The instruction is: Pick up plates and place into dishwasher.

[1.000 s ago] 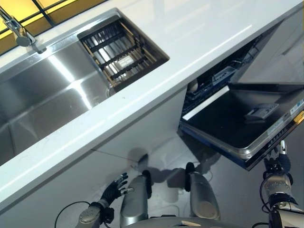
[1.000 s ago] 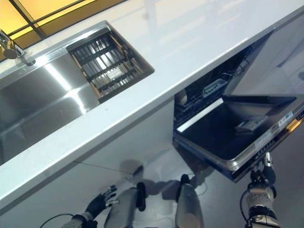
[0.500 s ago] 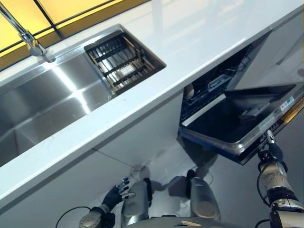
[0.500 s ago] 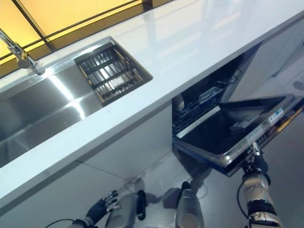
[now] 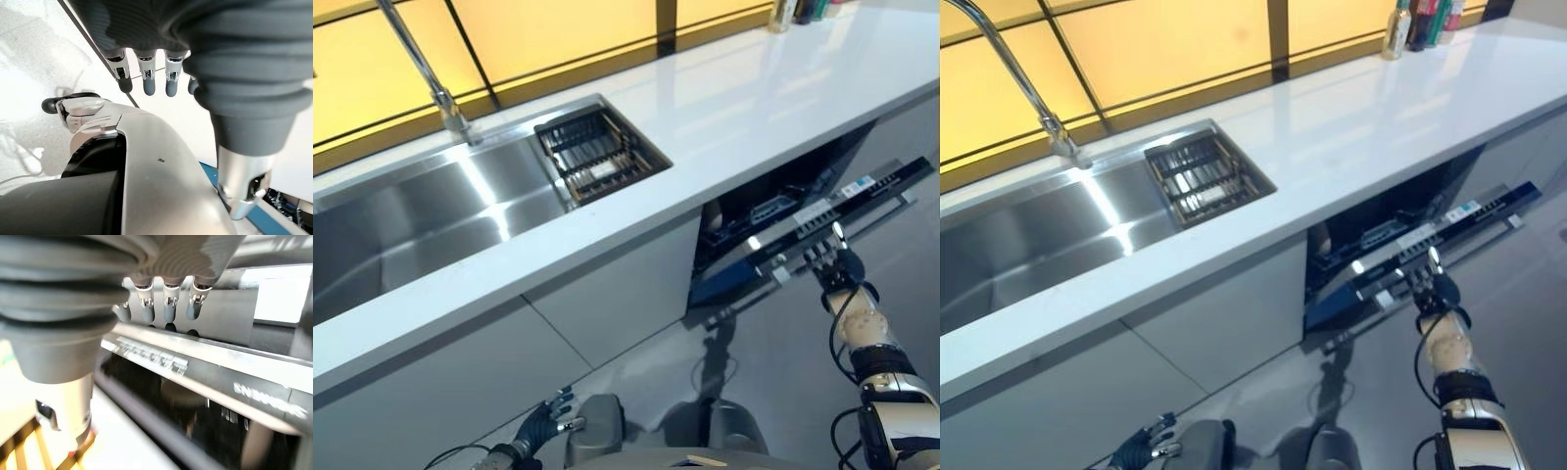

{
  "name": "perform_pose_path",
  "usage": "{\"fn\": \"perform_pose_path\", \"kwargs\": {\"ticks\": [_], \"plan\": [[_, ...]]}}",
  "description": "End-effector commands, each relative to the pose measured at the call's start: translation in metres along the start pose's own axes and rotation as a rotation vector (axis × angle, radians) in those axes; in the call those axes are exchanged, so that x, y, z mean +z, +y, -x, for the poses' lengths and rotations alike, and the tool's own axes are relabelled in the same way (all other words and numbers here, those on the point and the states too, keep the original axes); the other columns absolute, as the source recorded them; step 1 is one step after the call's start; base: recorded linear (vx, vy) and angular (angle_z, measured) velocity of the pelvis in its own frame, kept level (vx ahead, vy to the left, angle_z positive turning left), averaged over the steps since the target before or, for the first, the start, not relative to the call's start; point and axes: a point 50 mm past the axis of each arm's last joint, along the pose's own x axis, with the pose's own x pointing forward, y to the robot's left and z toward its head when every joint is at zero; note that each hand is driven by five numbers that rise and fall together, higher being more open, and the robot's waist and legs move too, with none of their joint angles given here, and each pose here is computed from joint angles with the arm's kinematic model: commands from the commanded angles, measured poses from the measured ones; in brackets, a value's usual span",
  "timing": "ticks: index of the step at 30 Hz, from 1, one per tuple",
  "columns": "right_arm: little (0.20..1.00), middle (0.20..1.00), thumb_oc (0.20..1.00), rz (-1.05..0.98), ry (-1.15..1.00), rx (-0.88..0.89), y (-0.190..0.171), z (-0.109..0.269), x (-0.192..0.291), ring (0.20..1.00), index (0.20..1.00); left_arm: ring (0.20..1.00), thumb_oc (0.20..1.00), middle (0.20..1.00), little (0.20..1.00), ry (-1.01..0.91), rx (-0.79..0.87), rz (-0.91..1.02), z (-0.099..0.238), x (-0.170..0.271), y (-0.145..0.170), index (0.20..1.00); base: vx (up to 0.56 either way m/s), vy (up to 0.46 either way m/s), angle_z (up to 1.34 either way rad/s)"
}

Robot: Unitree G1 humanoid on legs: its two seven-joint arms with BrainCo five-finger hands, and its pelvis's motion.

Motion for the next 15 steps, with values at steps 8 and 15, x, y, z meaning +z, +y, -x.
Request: {"fn": "perform_pose_path", "kwargs": {"ticks": [8,15], "plan": [[1.000,1.000,1.000,-0.063,-0.257,0.406,0.082,-0.002,0.059,1.000,1.000,1.000,1.000,1.000,1.000,-0.028,-0.008,-0.008,0.011,0.001,0.008,1.000,-0.04,0.082,0.20],[1.000,1.000,1.000,-0.029,-0.299,0.424,0.083,0.000,0.068,1.000,1.000,1.000,1.000,1.000,1.000,-0.030,0.016,0.016,0.011,-0.004,0.008,1.000,-0.03,0.044,0.13]]}}
